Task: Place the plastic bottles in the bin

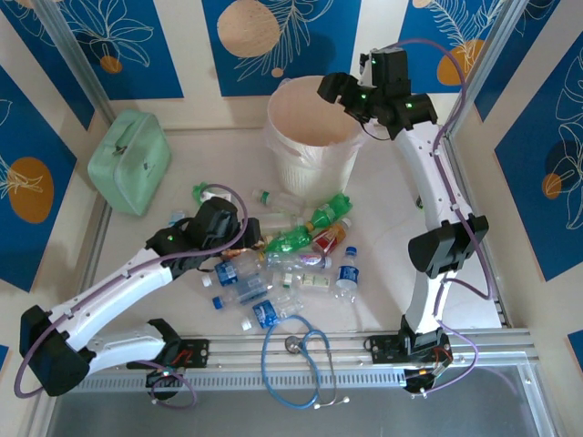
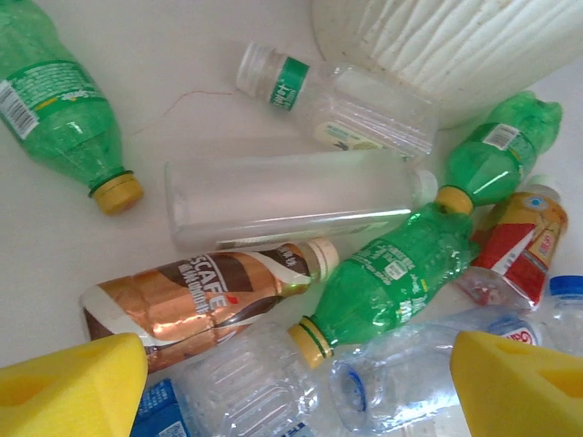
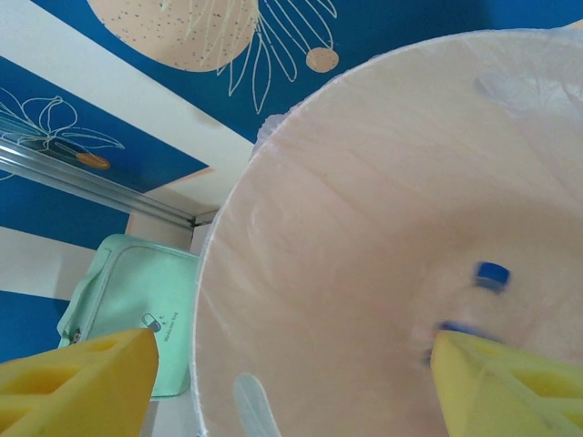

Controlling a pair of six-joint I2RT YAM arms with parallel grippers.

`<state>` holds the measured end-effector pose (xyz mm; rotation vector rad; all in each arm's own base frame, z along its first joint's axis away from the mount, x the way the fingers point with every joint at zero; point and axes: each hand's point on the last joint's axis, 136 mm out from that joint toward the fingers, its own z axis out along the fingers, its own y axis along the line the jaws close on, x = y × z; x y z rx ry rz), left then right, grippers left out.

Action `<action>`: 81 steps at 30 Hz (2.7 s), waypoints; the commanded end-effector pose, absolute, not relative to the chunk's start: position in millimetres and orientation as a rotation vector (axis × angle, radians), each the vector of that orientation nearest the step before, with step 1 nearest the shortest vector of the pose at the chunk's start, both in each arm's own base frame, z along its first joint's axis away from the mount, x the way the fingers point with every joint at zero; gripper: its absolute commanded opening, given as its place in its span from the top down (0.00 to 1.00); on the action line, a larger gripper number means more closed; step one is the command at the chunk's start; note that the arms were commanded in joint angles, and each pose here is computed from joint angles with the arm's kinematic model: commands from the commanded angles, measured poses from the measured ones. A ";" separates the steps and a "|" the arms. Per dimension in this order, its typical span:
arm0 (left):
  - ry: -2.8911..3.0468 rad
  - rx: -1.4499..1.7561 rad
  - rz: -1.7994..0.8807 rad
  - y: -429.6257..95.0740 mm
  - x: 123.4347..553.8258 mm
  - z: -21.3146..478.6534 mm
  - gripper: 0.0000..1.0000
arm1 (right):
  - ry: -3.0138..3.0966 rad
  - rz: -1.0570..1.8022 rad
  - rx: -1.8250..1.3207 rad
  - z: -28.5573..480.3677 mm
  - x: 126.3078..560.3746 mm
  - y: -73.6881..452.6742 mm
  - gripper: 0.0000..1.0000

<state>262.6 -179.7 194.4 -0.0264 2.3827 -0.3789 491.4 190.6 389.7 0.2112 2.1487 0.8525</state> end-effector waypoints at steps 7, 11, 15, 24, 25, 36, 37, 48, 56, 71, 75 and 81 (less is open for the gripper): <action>2.442 -0.225 -0.169 -118.0 270.3 188.2 0.12 | 2.061 0.821 0.058 431.5 404.7 203.4 0.22; 2.467 -0.318 -0.144 -101.4 284.1 180.7 0.12 | 2.076 0.826 0.003 409.2 341.4 209.0 0.22; 2.470 -0.407 -0.196 -90.6 302.7 177.4 0.12 | 2.190 0.851 -0.030 355.1 283.6 211.1 0.21; 2.474 -0.512 -0.089 -45.6 318.6 163.6 0.11 | 2.432 0.805 0.029 243.6 204.3 204.1 0.21; 2.480 -0.533 -0.072 -38.5 317.2 159.6 0.09 | 2.446 0.806 0.042 235.4 201.0 203.4 0.21; 2.516 -0.776 -0.127 3.3 317.7 102.8 0.06 | 2.505 0.792 0.053 218.4 205.7 213.5 0.21; 2.530 -0.792 -0.126 4.1 319.1 97.2 0.06 | 2.512 0.785 0.057 216.2 206.1 213.9 0.21; 2.575 -0.836 -0.079 13.2 343.7 71.8 0.05 | 2.533 0.769 0.118 200.1 196.9 204.0 0.21; 2.628 -0.842 -0.064 12.2 347.9 49.3 0.13 | 2.537 0.748 0.123 199.4 197.8 200.2 0.21; 2.709 -0.835 -0.057 7.0 344.4 33.9 0.35 | 2.542 0.764 0.131 198.1 199.6 204.4 0.24; 2.727 -0.837 -0.067 4.0 340.1 31.3 0.40 | 2.536 0.756 0.133 200.5 200.7 203.3 0.24; 2.715 -0.822 -0.073 0.8 336.6 44.5 0.43 | 2.535 0.753 0.140 200.8 200.9 202.1 0.24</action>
